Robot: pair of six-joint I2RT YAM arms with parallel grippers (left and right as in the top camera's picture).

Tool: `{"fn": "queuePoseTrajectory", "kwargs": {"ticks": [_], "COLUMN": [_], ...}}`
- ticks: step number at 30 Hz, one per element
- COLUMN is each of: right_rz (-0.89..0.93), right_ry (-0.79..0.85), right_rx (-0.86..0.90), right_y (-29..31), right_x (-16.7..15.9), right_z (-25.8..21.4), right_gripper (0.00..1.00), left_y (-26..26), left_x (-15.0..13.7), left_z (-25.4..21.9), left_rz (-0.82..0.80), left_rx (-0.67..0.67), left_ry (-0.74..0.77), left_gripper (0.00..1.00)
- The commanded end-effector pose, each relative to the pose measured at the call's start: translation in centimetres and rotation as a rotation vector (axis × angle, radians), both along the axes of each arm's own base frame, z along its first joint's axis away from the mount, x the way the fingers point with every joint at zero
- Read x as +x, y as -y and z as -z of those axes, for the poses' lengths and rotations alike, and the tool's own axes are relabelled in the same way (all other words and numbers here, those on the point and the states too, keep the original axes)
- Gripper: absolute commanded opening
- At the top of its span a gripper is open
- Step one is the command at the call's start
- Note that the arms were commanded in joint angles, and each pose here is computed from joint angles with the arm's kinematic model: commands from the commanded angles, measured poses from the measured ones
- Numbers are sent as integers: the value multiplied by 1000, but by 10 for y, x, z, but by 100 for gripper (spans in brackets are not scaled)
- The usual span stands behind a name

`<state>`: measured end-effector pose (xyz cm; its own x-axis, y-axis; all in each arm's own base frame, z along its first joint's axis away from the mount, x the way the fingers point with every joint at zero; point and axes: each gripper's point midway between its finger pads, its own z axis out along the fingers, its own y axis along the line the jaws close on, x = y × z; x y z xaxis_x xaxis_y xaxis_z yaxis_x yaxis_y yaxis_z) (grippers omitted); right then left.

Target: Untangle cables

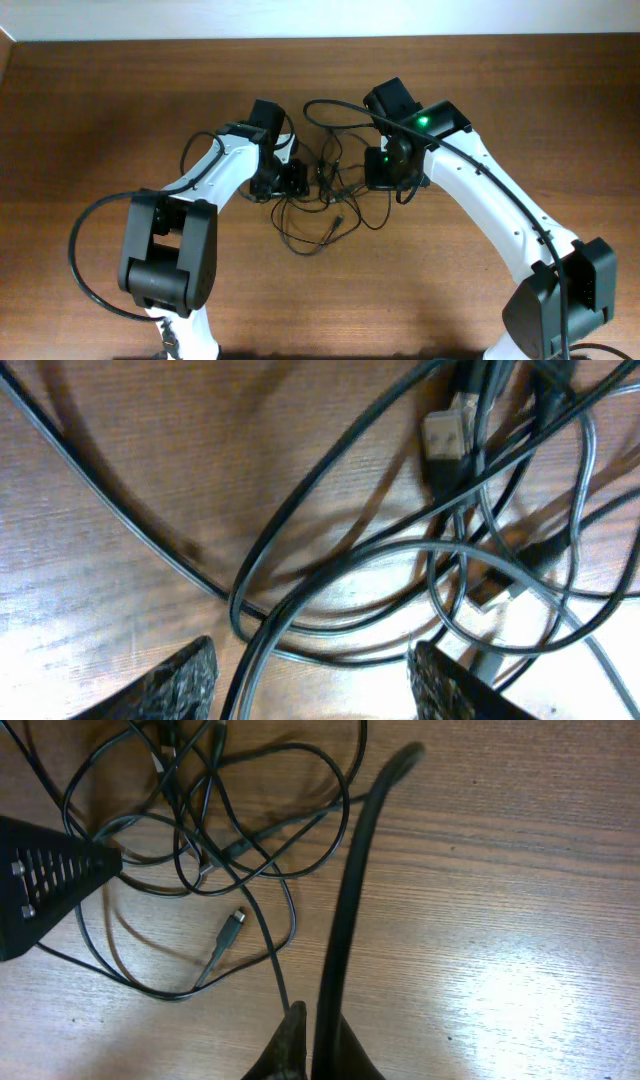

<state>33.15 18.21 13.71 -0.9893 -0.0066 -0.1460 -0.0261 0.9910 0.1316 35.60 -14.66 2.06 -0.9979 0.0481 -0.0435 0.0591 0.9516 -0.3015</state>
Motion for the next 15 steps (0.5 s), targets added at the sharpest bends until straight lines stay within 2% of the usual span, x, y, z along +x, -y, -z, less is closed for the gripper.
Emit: {"fn": "queuePoseTrajectory", "kwargs": {"ticks": [1, 2, 4, 8, 9, 10, 11, 13, 15], "right_rz": [0, 1, 1, 1, 1, 1, 0, -7, -8], "right_ry": [27, 27, 27, 18, 18, 18, 14, 28, 88], "right_rx": [22, 22, 22, 18, 18, 18, 15, 20, 52], "right_y": [-1, -1, -1, 0, 0, 0, 0, 0, -1], "right_x": [1, 1, 1, -1, -1, -1, -2, -3, 0], "right_z": [-14, -14, -14, -14, -14, -14, -14, -19, -42], "right_gripper": [8, 8, 8, 8, 8, 4, 4, 4, 4], "left_y": [-10, -13, -18, -19, -19, -21, -28, -44, -56], "left_x": [-19, -24, -31, -35, -35, -33, -31, -26, -23], "left_z": [3, 4, 11, 25, 30, 31, 32, 32, 32], "left_rz": [37, 43, 65, 70, 66, 65, 62, -9, -56], "left_rx": [66, 95, 169, 181, 179, 190, 230, 317, 388], "left_ry": [-52, -66, -67, -54, -44, -36, -22, -8, 6], "left_gripper": [62, 61, 46, 38, 30, 25, 13, 1, 0]}}
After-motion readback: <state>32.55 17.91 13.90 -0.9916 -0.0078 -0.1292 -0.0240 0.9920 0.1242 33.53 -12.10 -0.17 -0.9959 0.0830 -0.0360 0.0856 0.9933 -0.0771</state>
